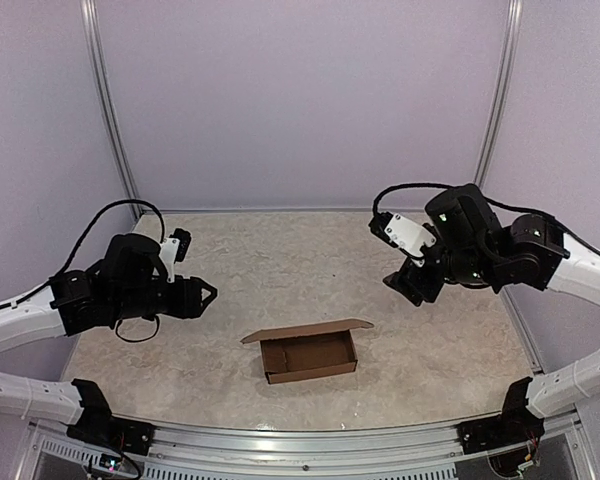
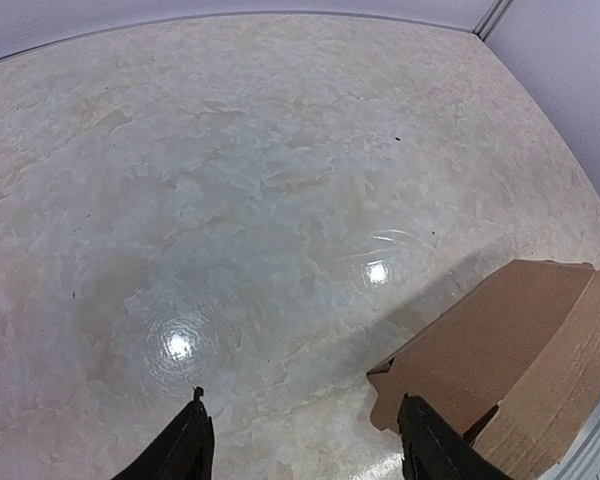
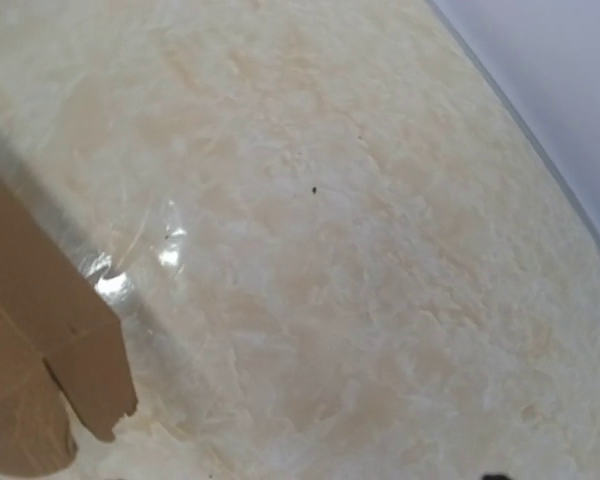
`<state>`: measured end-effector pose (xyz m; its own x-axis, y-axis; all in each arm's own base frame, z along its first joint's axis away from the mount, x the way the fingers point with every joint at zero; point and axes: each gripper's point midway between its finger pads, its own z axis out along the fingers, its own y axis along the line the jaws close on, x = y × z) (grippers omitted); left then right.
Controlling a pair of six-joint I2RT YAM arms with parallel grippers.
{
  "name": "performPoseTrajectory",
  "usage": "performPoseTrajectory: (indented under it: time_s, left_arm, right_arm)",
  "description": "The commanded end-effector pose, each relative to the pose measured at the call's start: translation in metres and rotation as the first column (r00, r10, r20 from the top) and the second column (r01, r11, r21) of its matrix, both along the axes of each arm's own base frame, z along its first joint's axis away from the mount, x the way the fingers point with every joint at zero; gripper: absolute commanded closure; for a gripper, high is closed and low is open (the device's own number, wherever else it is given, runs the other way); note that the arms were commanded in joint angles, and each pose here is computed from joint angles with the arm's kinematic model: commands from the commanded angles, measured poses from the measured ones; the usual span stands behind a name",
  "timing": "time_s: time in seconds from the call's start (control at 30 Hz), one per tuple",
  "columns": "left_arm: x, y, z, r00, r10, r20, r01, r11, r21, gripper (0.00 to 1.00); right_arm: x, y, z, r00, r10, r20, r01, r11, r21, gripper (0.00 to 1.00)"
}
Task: Fold the paper box
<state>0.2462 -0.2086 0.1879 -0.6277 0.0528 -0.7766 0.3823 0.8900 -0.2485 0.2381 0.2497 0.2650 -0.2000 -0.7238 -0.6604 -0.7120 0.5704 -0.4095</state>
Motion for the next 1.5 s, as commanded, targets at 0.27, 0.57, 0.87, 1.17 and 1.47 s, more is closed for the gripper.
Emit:
performPoseTrajectory:
  time_s: [0.27, 0.57, 0.87, 1.17, 1.47]
  left_arm:
    - [-0.013, 0.011, -0.024, 0.999, 0.046, -0.010, -0.045, 0.999, 0.024, 0.35]
    - [-0.027, -0.003, -0.048, 0.999, -0.004, -0.050, 0.010, 0.993, 0.120, 0.35]
    - [-0.039, -0.015, -0.071, 0.994, -0.045, -0.098, 0.060, 0.986, 0.156, 0.35]
    - [-0.046, -0.026, -0.087, 0.988, -0.104, -0.114, 0.124, 0.976, 0.179, 0.34]
    - [-0.043, -0.042, -0.094, 0.983, -0.140, -0.121, 0.162, 0.966, 0.202, 0.34]
  right_arm:
    - [-0.012, -0.032, -0.061, 0.983, -0.124, -0.136, 0.135, 0.988, 0.074, 0.22]
    - [-0.029, -0.023, -0.108, 0.946, -0.112, -0.305, 0.135, 0.989, 0.057, 0.23]
    - [-0.028, -0.005, -0.125, 0.924, -0.097, -0.369, 0.140, 0.986, 0.092, 0.23]
    - [-0.026, 0.009, -0.142, 0.918, -0.066, -0.392, 0.132, 0.981, 0.143, 0.24]
    - [-0.011, 0.022, -0.145, 0.944, -0.022, -0.329, 0.078, 0.985, 0.156, 0.35]
